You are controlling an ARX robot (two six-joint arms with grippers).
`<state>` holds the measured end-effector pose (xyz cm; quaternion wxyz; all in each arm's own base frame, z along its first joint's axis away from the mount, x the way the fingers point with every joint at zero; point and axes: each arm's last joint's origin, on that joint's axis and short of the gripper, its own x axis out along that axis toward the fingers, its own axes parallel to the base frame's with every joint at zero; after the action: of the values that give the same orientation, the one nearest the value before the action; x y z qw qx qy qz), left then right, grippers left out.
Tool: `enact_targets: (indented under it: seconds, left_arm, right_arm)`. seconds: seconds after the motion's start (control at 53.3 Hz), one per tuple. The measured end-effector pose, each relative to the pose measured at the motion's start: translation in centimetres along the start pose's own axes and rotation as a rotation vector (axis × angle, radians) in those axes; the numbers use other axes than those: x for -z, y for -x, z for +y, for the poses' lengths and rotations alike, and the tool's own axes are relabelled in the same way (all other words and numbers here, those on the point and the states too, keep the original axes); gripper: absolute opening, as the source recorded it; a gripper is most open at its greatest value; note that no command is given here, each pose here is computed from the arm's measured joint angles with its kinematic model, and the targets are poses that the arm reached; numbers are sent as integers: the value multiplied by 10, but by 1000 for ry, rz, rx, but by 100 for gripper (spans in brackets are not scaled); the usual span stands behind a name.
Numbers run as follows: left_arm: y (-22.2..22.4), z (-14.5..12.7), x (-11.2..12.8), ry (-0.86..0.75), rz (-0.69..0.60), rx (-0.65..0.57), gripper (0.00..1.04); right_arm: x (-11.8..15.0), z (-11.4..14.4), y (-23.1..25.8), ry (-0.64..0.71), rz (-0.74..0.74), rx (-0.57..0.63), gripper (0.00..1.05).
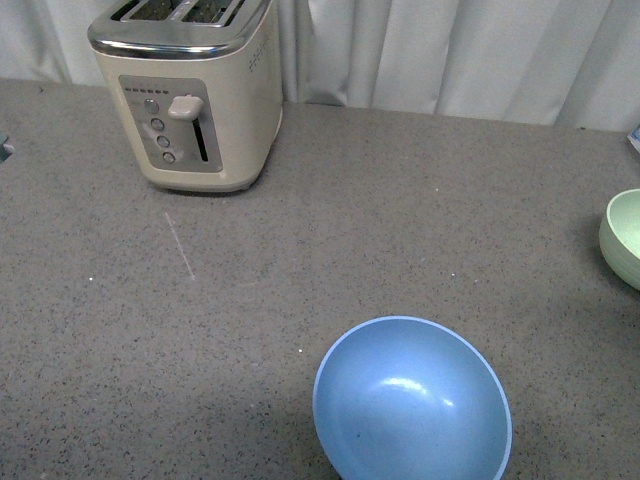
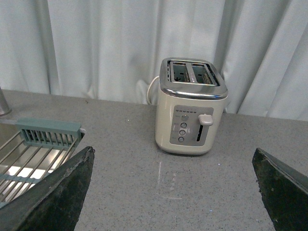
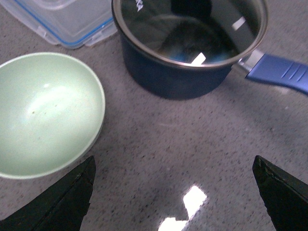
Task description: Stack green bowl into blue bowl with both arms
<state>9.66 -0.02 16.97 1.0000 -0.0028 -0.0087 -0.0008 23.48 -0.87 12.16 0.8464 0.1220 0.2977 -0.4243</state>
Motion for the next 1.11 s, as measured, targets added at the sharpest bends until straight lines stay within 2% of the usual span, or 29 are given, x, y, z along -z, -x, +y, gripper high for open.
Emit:
enact_targets:
  seconds: [0.075,0.263,0.356,0.45,0.6,0.731,0.825,0.938,1.107]
  left_arm:
    - [0,0,0,0,0,0,98]
    - [0,0,0,0,0,0,98]
    - [0,0,0,0,0,0,98]
    - [0,0,0,0,0,-1,98]
    - [0,0,0,0,0,0,98]
    - [0,0,0,0,0,0,98]
    - [0,0,0,0,0,0,98]
    - [0,0,0,0,0,0,98]
    - [0,0,0,0,0,0,98]
  right_arm:
    - [1,4,0,16,-34,13,96]
    - [11,13,6,-16,96,-151,96]
    - [12,14,6,-40,116,-167,96]
    - [7,11,7,-103,43,-160,96]
    - [-12,4,13,-231,-168,-100,96]
    - [-15,3,15,-249,-201,-105,96]
    - [-11,5,15,-230,-159,-121,96]
    - [1,7,7,-205,-27,-133,96]
    - [7,7,-7,-270,23,-91,96]
